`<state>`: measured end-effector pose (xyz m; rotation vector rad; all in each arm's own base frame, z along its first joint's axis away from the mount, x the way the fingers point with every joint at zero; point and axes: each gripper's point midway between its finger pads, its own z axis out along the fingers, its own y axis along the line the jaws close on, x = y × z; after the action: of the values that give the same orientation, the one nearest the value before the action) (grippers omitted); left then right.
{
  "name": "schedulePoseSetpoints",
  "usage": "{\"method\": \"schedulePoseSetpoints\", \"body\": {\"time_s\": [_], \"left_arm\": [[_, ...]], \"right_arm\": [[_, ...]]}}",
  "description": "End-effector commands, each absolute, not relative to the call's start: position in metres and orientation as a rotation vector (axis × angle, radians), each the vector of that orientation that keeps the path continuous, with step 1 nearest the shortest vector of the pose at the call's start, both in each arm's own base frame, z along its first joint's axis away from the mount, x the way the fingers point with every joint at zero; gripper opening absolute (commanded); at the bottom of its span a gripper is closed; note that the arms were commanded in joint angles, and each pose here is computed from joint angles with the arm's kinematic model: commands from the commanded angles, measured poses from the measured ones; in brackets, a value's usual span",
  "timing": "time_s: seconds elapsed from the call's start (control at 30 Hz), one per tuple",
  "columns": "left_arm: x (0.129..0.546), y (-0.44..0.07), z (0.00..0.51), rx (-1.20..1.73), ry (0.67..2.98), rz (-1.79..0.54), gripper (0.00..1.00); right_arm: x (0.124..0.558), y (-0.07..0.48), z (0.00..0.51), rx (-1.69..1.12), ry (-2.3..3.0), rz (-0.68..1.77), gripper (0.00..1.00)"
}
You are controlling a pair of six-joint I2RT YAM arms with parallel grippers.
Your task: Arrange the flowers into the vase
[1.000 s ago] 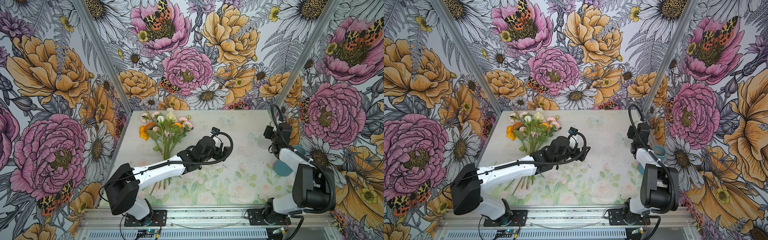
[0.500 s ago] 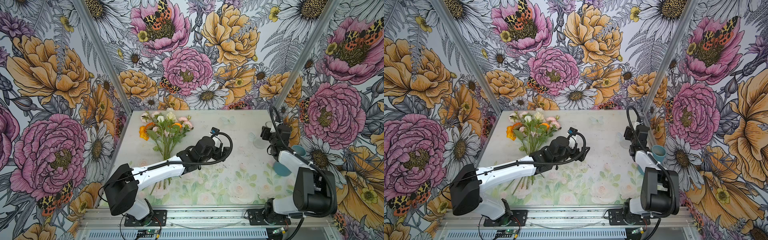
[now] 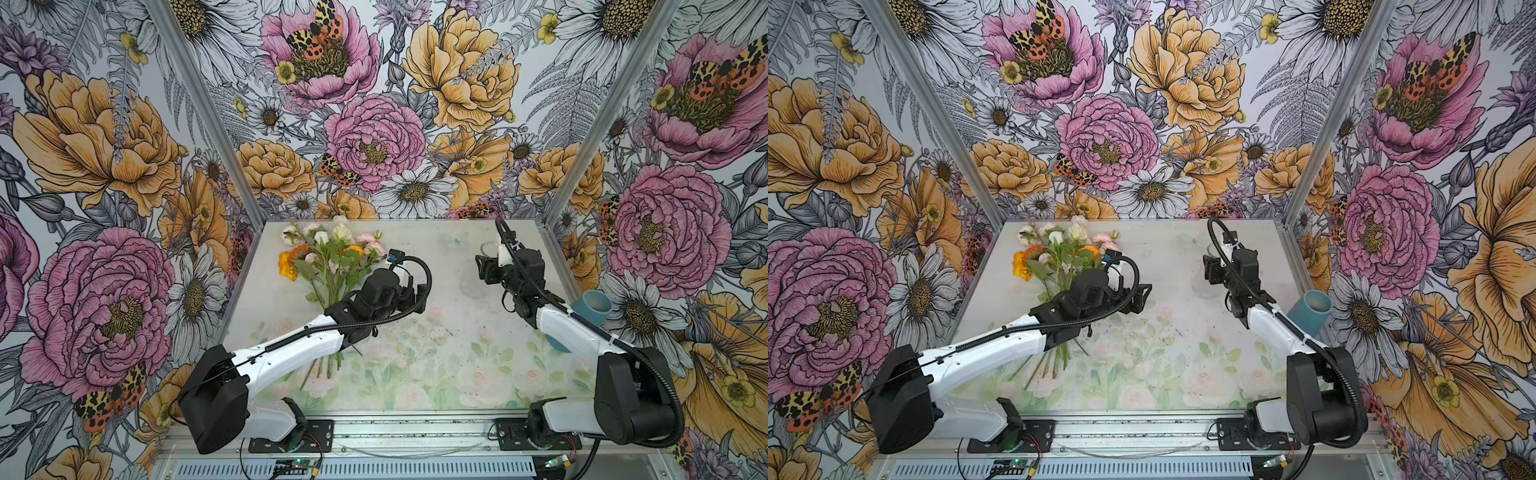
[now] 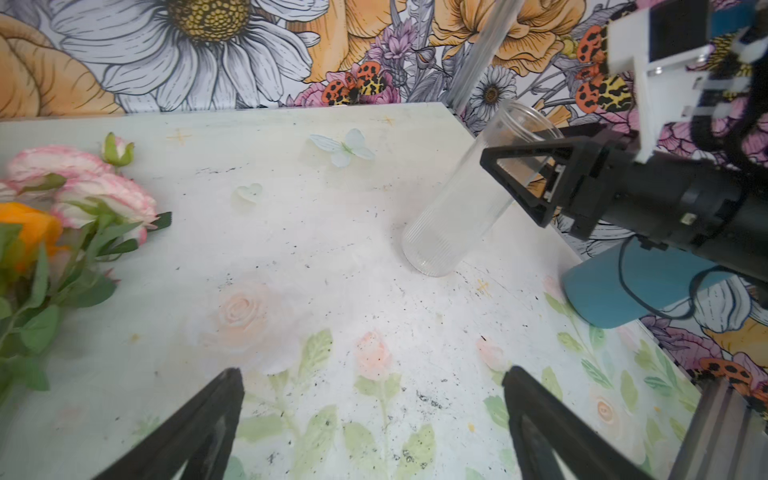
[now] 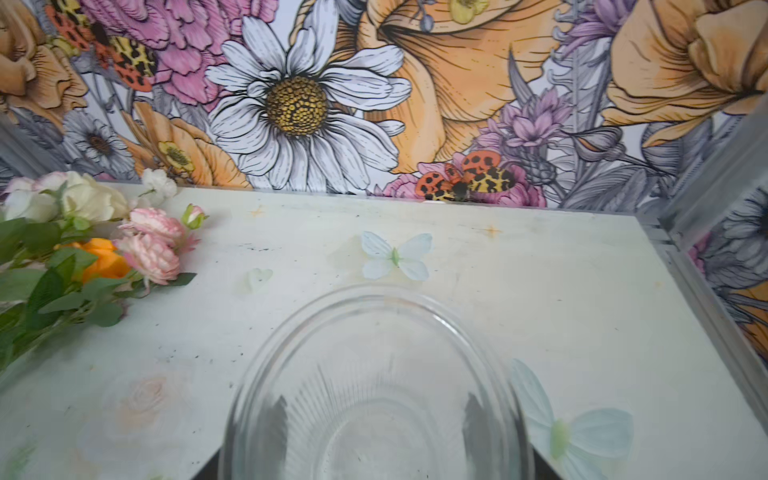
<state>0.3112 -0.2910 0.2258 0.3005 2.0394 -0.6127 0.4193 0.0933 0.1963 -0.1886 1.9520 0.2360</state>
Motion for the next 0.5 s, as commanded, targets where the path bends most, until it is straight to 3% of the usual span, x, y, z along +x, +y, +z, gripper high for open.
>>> {"method": "schedulePoseSetpoints", "body": {"time_s": [0.0,0.1,0.47], "left_arm": [[0.311,-0.258,0.22,0.203,2.099,-0.517,0.99],[0.31,-0.229,0.209,0.112,2.159,-0.426,0.99],[0.299,-0.155,0.19,-0.183,2.193,-0.511,0.99]], "right_arm": [[0.43,0.129,0.272,-0.213,1.747,0.302,0.38],[0.429,0.165,0.278,-0.27,1.742,0.356,0.37],[0.419,0.278,0.256,-0.447,1.815,0.506,0.35]]}}
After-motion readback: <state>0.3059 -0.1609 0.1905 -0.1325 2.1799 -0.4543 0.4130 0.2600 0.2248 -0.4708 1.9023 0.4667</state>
